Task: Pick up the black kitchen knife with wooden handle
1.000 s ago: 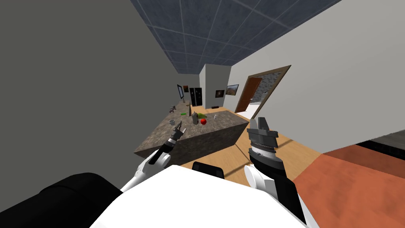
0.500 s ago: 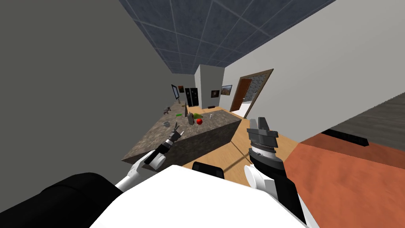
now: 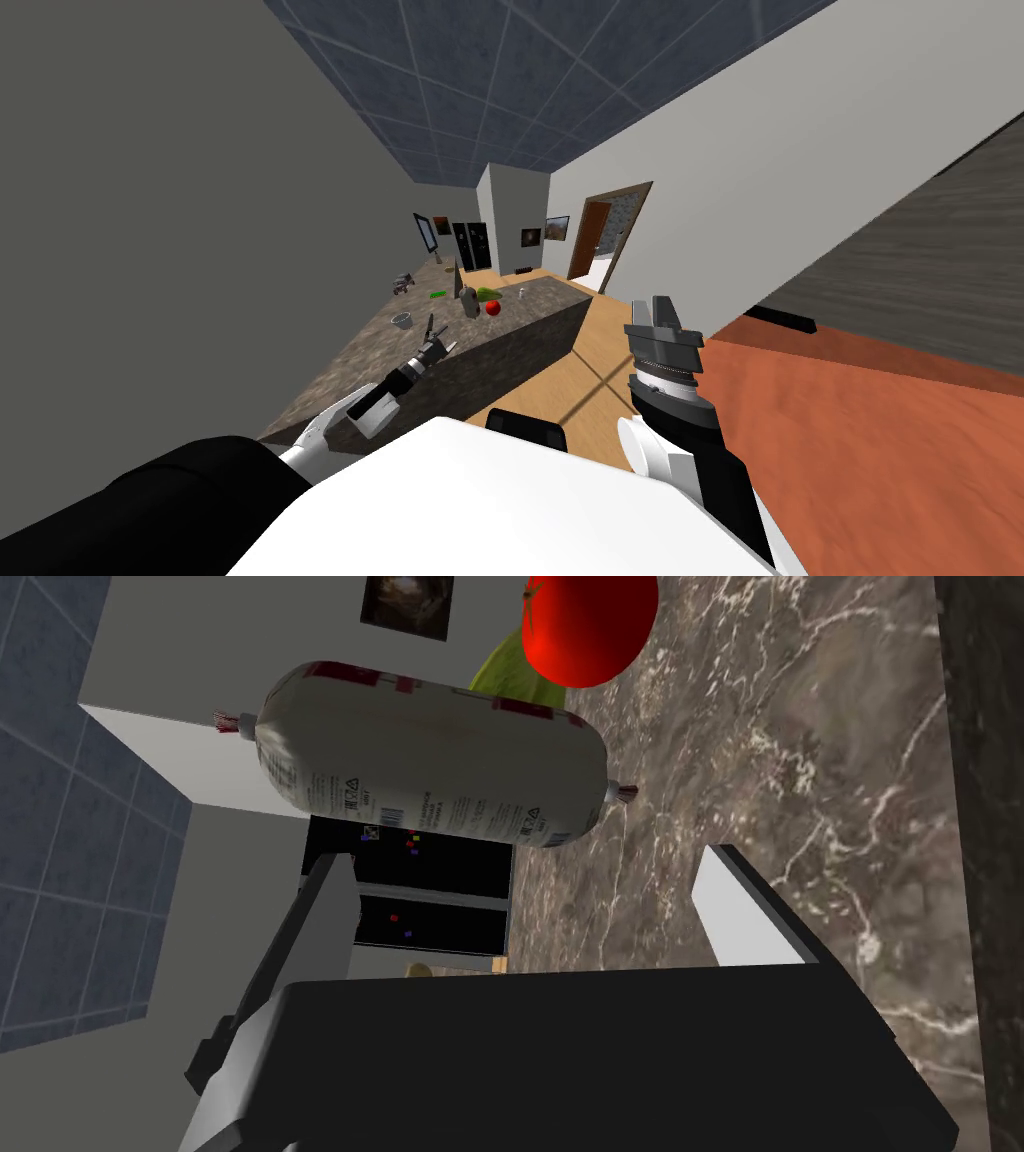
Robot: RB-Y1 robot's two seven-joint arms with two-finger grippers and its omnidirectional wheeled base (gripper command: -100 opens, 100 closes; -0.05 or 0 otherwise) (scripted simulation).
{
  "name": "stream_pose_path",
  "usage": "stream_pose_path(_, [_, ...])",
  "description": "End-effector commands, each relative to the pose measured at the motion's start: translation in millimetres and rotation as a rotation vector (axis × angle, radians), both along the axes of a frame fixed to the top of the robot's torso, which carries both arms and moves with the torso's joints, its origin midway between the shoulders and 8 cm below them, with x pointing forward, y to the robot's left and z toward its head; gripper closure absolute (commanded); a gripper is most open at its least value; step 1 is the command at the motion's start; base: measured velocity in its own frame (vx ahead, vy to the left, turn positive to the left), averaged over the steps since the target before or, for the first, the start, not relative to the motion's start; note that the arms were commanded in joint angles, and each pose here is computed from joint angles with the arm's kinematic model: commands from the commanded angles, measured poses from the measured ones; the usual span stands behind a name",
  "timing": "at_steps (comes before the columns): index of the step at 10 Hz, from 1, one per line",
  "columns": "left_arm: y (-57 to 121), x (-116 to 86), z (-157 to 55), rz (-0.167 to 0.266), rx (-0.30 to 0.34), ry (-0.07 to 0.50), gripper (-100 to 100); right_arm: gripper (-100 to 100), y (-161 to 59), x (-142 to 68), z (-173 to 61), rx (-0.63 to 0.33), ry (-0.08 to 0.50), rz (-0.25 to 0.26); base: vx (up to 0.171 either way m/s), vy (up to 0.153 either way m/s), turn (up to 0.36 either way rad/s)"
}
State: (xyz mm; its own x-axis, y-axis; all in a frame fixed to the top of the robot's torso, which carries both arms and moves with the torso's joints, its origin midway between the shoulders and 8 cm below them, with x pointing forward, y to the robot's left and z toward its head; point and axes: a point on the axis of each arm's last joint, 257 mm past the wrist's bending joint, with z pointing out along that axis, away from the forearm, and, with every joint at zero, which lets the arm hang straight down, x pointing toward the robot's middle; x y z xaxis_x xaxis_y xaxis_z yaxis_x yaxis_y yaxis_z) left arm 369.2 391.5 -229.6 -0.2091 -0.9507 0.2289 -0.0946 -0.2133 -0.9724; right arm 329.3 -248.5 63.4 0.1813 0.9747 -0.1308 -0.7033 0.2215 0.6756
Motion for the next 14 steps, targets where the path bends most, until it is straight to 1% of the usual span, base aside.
stream_pose_path(1, [6.6, -1, 0, -0.011, 0.023, 0.018, -100, 0, 0, 0, 0, 0.0, 0.0, 0.0, -0.004, -0.004, 0.025])
stream_pose_path(2, [27.0, -13, -21, 0.009, 0.024, 0.093, -100, 0, 0, 0, 0, 0.0, 0.0, 0.0, -0.006, -0.012, -0.258])
stream_pose_path(3, [29.9, -12, -18, -0.006, 0.051, 0.099, -100, 0, 0, 0, 0, 0.0, 0.0, 0.0, -0.007, -0.004, -0.19])
stream_pose_path(4, [47.0, -26, -36, 0.011, 0.052, 0.166, -100, 0, 0, 0, 0, 0.0, 0.0, 0.0, -0.007, -0.003, -0.318])
stream_pose_path(5, [54.9, -25, -34, 0.001, 0.084, 0.18, -100, 0, 0, 0, 0, 0.0, 0.0, 0.0, -0.007, 0.006, -0.142])
stream_pose_path(6, [55.9, -25, -33, -0.003, 0.092, 0.182, -100, 0, 0, 0, 0, 0.0, 0.0, 0.0, -0.003, 0.004, 0.039])
stream_pose_path(7, [78.1, -41, -50, 0.018, 0.102, 0.256, -100, 0, 0, 0, 0, 0.0, 0.0, 0.0, -0.005, -0.002, -0.278])
stream_pose_path(8, [82.1, -39, -47, 0.007, 0.129, 0.262, -100, 0, 0, 0, 0, 0.0, 0.0, 0.0, -0.008, 0.01, -0.193])
stream_pose_path(9, [82.6, -39, -46, 0.004, 0.133, 0.263, -100, 0, 0, 0, 0, 0.0, 0.0, 0.0, -0.004, 0.009, 0.022])
stream_pose_path(10, [106.8, -56, -60, 0.028, 0.15, 0.338, -100, 0, 0, 0, 0, 0.0, 0.0, 0.0, -0.003, 0.007, -0.258])
stream_pose_path(11, [110.2, -54, -56, 0.014, 0.177, 0.343, -100, 0, 0, 0, 0, 0.0, 0.0, 0.0, -0.009, 0.016, -0.174])
stream_pose_path(12, [127.2, -71, -68, 0.03, 0.188, 0.408, -100, 0, 0, 0, 0, 0.0, 0.0, 0.0, -0.009, 0.019, -0.282])
stream_pose_path(13, [137.7, -70, -63, 0.026, 0.222, 0.421, -100, 0, 0, 0, 0, 0.0, 0.0, 0.0, -0.009, 0.024, -0.168])
stream_pose_path(14, [157.2, -89, -74, 0.048, 0.234, 0.489, -100, 0, 0, 0, 0, 0.0, 0.0, 0.0, -0.007, 0.025, -0.253])
